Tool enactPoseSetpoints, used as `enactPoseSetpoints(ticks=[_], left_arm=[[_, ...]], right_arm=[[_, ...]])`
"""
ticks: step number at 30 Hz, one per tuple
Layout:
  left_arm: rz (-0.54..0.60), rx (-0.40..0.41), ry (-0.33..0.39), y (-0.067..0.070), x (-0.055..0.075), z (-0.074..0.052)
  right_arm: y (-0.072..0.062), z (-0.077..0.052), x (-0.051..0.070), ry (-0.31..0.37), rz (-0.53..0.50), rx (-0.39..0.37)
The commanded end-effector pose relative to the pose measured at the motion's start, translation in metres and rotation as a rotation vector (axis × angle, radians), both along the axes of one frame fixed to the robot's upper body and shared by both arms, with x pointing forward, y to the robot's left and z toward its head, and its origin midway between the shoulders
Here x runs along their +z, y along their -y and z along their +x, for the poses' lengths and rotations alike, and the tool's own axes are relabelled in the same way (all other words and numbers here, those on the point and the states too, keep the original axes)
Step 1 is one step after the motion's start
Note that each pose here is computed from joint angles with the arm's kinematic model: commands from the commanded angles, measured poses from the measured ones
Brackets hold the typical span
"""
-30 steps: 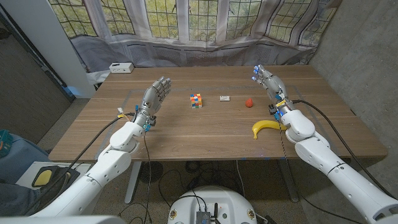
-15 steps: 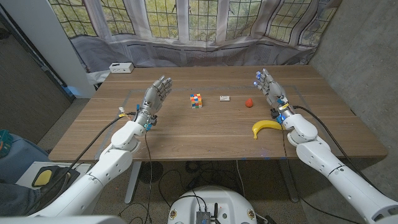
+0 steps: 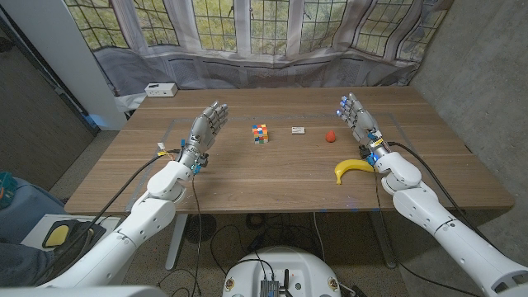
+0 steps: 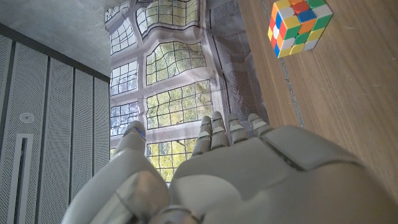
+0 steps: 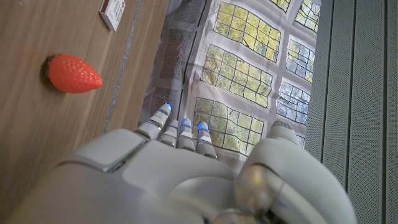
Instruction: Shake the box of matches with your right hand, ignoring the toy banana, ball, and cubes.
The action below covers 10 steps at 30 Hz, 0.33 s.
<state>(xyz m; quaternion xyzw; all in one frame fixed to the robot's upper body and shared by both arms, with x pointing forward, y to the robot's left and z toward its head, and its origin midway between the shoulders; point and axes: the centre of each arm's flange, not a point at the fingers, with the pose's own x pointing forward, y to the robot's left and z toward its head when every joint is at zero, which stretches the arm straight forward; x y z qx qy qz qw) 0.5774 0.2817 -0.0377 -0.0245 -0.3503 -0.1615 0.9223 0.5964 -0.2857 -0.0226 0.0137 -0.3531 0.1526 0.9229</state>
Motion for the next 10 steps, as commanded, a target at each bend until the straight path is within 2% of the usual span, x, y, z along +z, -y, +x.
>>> enactPoseSetpoints(ticks=[1, 10], left_arm=[[0.008, 0.0, -0.001, -0.0033, -0.0014, -0.0047], [0.008, -0.005, 0.003, -0.0049, -0.0031, -0.0078]], right_arm=[[-0.0012, -0.0035, -0.005, -0.003, 0.005, -0.007], [-0.0041, -0.0069, -0.0068, -0.011, -0.008, 0.003]])
